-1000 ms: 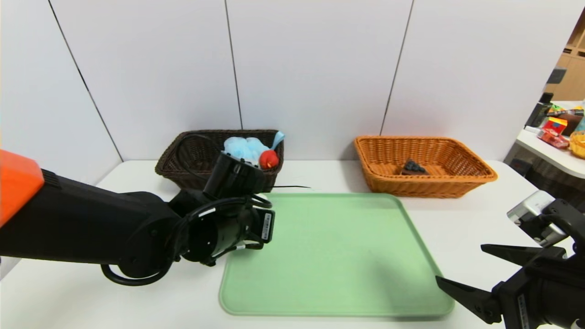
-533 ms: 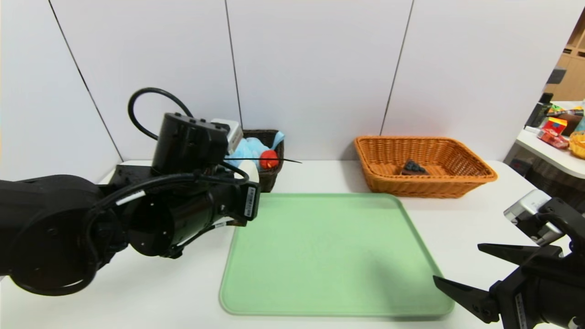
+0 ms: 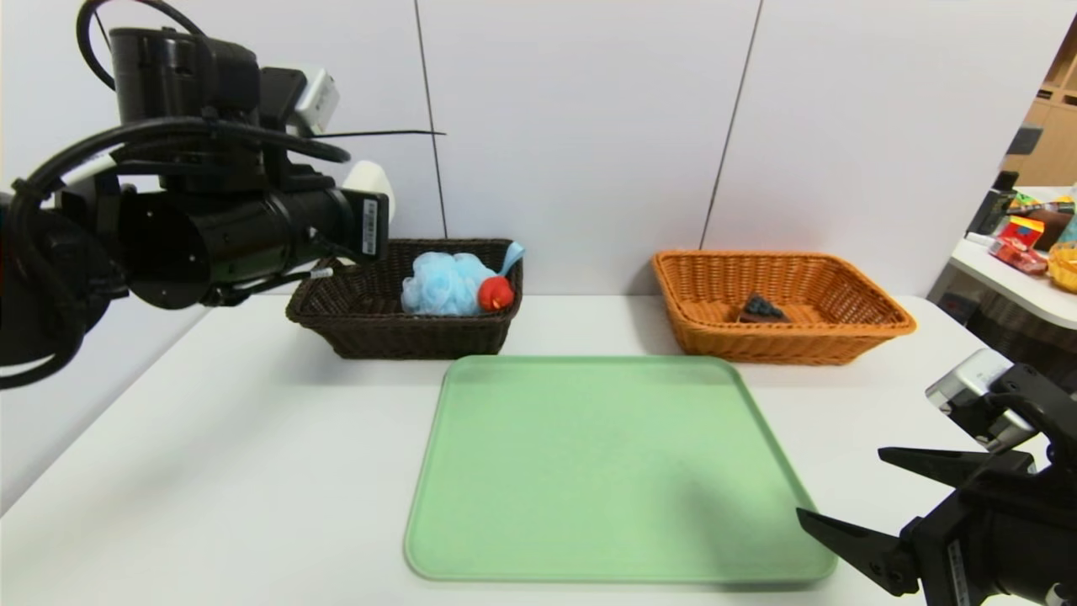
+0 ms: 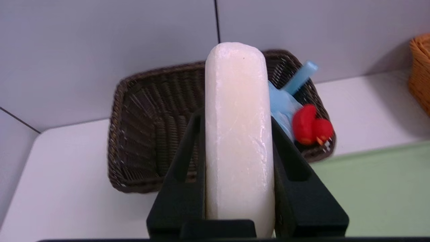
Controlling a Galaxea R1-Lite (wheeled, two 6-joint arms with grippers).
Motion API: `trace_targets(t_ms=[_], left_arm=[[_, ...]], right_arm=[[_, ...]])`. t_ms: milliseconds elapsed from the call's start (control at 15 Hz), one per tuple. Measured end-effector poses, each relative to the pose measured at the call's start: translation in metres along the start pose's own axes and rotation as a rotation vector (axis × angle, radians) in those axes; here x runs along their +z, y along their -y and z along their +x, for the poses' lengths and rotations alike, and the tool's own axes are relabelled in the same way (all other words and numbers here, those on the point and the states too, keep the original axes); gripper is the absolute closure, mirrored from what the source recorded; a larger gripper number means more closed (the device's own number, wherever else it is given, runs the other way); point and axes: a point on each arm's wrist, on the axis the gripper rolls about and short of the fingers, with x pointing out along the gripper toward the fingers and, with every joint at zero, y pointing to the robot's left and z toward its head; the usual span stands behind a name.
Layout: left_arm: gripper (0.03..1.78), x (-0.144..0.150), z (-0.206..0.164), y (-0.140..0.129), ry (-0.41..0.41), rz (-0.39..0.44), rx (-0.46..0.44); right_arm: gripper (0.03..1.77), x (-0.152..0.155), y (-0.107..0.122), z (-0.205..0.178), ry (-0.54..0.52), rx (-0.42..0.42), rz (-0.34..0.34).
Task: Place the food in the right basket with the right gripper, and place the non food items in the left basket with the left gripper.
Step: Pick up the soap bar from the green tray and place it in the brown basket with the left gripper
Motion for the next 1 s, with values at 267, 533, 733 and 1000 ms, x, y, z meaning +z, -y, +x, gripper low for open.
trace_targets(t_ms=[267,533,733,1000], left_arm=[[1.29,0.019,0.033,-0.025,0.003,0.0,0.038],[1.29,0.028,0.062,-0.037,-0.055,0.004,0.044],[1.29,0.035,0.081,-0.044,-0.126,0.009,0.042],[1.29,0.013,0.105,-0.043,-0.322,0.027,0.012]], right_arm=[[0.1,0.0,-0.001,-0.001,0.005,0.004,-0.002],[0.1,-0.001,-0.003,-0.002,0.005,0.018,-0.011],[0.1,-0.001,-0.003,-0.003,0.008,0.02,-0.011],[0.1,-0.002,-0.003,-0.003,0.007,0.021,-0.011]])
